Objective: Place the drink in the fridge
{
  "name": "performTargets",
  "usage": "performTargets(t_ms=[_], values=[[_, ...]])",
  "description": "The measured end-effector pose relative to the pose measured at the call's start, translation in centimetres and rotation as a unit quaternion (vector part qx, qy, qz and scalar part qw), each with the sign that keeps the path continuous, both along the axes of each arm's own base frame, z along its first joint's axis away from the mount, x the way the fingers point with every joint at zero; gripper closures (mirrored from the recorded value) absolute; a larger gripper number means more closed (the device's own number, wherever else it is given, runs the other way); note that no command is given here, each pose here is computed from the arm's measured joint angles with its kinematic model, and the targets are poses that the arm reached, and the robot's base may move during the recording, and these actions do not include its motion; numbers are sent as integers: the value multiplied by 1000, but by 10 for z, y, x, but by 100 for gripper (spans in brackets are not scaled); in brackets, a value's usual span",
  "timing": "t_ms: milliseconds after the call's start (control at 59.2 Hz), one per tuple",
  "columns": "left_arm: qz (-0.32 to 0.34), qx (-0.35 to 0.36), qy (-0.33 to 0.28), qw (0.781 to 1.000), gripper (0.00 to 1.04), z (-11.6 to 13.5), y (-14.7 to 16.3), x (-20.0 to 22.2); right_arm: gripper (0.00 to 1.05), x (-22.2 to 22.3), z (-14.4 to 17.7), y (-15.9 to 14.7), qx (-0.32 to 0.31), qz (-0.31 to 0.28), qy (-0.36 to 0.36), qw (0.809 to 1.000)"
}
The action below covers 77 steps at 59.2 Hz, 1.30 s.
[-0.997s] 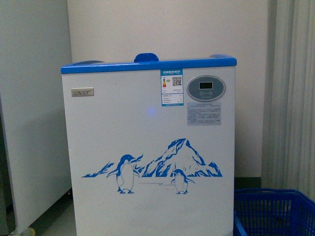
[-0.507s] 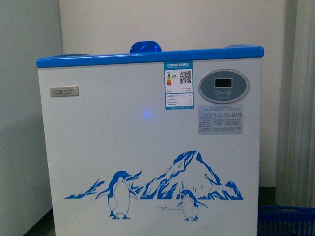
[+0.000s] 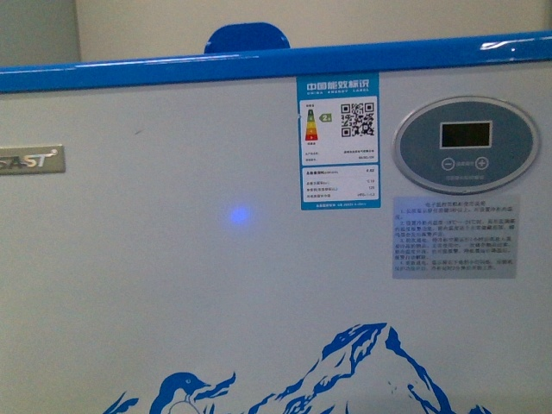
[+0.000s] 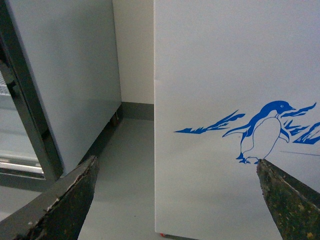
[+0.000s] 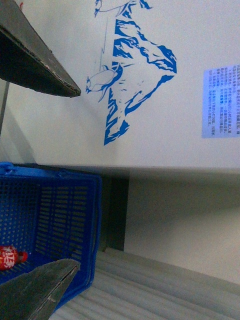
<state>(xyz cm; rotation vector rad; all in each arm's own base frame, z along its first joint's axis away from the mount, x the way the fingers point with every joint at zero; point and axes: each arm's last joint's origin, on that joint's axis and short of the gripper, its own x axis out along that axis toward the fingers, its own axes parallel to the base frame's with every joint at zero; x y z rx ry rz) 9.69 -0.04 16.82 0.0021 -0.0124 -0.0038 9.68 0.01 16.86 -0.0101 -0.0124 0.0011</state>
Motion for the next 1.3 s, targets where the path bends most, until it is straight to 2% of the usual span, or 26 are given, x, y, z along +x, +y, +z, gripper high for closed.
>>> performTargets(t_ms=[51,85,135,220,287,389,440,541,676,778,913,1302], values=[[0,0,0,1000,8,0,0,0,8,1,-2,0,3,-15,18,1000],[0,0,0,1000,8,0,0,0,8,2,-3,-1,-1,-73,87,994],[-1,0,0,1000,8,0,0,0,8,9,-4,-8,-27,-162,181,970],[0,0,0,1000,8,0,0,0,8,35,-19,-31,-57,-244,259,933],[0,0,0,1000,8,0,0,0,8,53,-23,-43,-78,-271,274,920],[0,0,0,1000,8,0,0,0,8,103,-37,-70,-124,-310,297,894],[0,0,0,1000,8,0,0,0,8,130,-62,-83,-142,-315,340,875],[0,0,0,1000,8,0,0,0,8,155,-112,-100,-154,-330,424,829],[0,0,0,1000,8,0,0,0,8,179,-166,-111,-138,-335,487,795],[0,0,0,1000,8,0,0,0,8,196,-196,-119,-98,-345,517,777],[0,0,0,1000,8,0,0,0,8,217,-236,-127,-41,-365,527,766],[0,0,0,1000,8,0,0,0,8,246,-296,-139,12,-385,534,752]])
